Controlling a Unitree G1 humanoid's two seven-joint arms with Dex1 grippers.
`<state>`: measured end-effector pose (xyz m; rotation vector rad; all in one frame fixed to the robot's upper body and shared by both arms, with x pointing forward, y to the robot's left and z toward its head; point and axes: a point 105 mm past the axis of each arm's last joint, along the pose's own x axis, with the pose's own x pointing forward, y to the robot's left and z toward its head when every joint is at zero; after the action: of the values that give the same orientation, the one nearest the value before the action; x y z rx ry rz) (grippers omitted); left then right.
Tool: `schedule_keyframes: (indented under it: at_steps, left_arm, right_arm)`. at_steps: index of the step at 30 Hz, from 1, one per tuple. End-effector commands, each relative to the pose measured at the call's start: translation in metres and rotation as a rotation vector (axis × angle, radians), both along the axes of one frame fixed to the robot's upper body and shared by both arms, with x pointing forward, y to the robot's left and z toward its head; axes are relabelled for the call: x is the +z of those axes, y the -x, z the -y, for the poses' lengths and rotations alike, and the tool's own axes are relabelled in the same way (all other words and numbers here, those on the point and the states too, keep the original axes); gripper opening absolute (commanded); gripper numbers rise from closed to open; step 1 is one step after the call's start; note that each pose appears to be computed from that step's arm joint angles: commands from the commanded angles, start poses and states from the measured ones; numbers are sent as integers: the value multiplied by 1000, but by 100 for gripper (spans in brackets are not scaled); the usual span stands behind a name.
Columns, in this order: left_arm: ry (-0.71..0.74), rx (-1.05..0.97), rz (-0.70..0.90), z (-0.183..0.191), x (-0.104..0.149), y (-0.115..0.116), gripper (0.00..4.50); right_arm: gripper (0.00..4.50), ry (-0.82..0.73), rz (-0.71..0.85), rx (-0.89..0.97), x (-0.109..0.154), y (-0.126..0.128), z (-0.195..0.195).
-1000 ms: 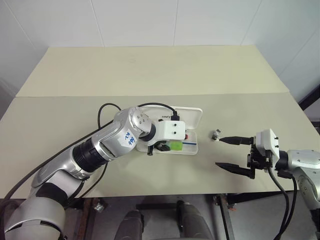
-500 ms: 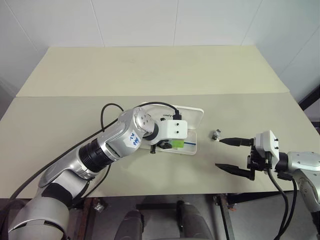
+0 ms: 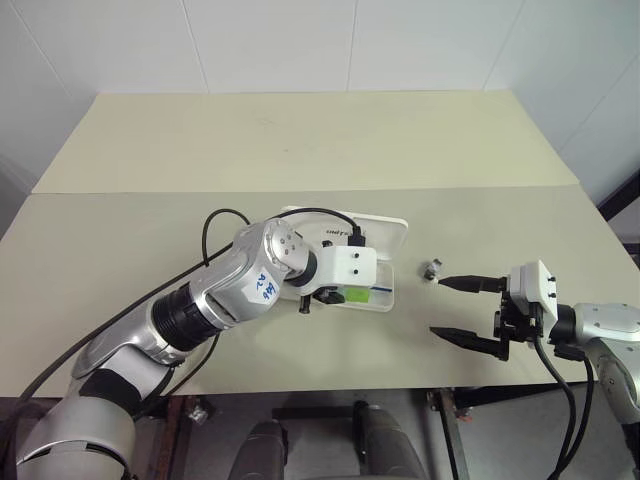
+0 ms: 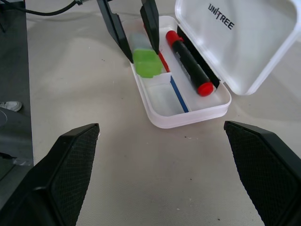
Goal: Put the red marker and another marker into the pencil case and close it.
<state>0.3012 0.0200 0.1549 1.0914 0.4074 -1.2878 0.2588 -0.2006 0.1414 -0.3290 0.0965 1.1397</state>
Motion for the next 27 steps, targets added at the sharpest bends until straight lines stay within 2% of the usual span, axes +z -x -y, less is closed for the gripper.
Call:
schedule_keyframes:
  at_steps: [1, 6, 10, 18, 27]
  left_arm:
    - [25, -21, 41, -2, 14, 2, 119]
    - [22, -15, 138, -8, 26, -14, 119]
    - [25, -23, 154, -7, 32, -19, 119]
    - [-37, -48, 112, -16, 13, -21, 119]
    - [-58, -46, 106, -20, 9, -25, 119]
  right_arm:
    - [450, 3, 53, -3, 15, 0, 3]
    - [450, 2, 54, 1, 15, -2, 2]
    - [450, 1, 55, 1, 15, -3, 1]
    - [450, 5, 54, -14, 14, 1, 4]
    - [450, 2, 52, -22, 13, 2, 4]
